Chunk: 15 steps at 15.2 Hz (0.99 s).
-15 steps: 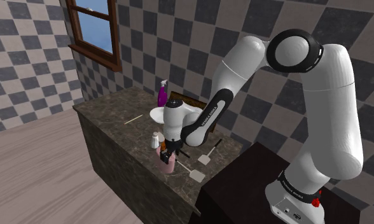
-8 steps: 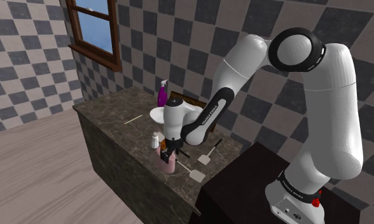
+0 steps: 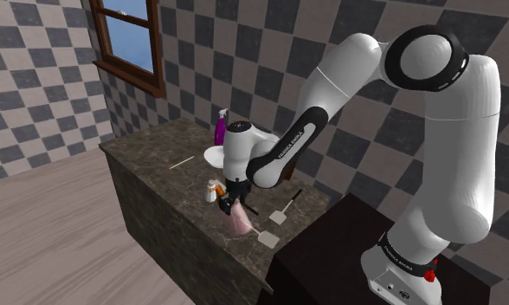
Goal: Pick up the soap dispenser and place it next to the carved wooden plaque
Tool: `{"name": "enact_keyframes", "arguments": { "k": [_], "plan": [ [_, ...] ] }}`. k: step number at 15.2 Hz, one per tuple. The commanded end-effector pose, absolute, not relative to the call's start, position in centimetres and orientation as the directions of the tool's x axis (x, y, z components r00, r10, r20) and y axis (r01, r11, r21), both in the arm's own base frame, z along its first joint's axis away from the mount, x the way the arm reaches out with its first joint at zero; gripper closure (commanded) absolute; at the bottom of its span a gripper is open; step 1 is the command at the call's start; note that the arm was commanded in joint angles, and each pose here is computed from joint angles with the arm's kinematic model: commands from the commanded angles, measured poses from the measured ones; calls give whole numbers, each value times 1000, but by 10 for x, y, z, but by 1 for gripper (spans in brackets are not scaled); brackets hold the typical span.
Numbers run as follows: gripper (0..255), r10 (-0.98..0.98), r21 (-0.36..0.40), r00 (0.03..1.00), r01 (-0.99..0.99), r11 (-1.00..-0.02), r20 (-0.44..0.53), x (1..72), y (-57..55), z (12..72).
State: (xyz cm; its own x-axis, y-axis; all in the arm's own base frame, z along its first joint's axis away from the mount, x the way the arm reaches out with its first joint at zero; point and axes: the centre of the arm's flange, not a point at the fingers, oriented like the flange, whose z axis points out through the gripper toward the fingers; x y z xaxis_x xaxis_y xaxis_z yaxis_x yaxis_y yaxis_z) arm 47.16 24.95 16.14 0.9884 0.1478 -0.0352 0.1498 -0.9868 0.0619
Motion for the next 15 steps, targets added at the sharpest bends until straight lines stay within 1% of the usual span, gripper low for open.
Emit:
{"name": "enact_keyframes", "arguments": {
  "k": [1,15],
  "plan": [
    [255,148,62,988,150,-987,-35,472,250,172],
    [255,148,62,988,150,-987,-35,472,250,246]
  ]
}}
